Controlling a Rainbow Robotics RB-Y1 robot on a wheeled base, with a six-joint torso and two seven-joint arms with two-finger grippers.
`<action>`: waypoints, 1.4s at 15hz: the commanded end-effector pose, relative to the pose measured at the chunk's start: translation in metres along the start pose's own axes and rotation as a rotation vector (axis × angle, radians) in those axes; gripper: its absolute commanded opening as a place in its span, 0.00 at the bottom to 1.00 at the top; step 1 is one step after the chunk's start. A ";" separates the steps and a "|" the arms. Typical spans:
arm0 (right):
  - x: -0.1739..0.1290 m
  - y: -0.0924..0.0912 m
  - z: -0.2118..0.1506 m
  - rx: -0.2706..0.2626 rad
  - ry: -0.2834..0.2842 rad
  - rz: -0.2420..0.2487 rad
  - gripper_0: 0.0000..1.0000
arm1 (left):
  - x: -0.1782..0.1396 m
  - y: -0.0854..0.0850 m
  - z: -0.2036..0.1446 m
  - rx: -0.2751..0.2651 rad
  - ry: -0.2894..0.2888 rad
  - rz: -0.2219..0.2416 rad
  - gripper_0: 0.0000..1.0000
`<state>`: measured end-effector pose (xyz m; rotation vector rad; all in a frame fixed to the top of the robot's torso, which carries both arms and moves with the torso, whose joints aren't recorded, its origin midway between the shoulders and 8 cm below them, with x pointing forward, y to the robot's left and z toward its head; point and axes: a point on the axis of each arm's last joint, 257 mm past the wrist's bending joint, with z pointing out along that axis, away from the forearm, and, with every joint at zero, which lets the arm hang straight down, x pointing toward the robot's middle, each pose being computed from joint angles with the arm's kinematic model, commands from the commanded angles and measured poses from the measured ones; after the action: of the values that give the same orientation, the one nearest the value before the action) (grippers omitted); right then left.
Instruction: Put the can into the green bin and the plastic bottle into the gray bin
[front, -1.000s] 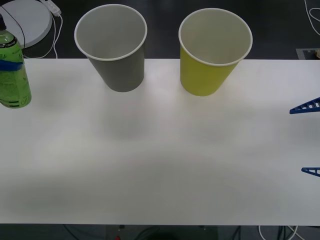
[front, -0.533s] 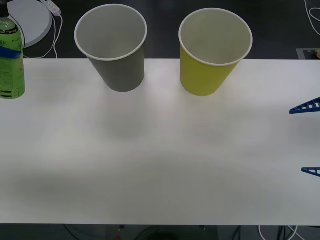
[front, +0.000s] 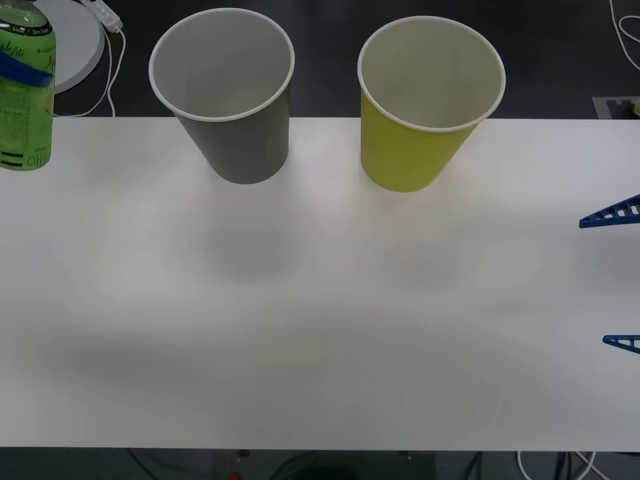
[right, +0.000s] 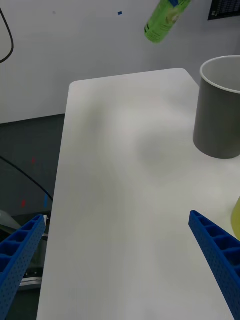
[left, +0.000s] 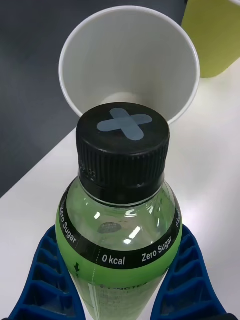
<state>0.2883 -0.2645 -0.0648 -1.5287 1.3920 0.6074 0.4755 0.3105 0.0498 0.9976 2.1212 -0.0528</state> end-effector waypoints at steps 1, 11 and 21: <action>0.000 0.000 0.000 0.000 0.000 0.000 1.00 | -0.027 0.003 0.004 0.011 -0.031 0.003 0.00; 0.000 0.000 0.000 0.000 0.000 0.000 1.00 | -0.095 -0.006 0.039 0.064 -0.075 0.036 0.00; 0.000 0.000 0.000 0.000 0.000 0.000 1.00 | -0.151 -0.009 0.062 0.073 -0.075 0.053 0.00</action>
<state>0.2883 -0.2645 -0.0648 -1.5287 1.3920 0.6074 0.5652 0.1920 0.1020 1.0810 2.0449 -0.1303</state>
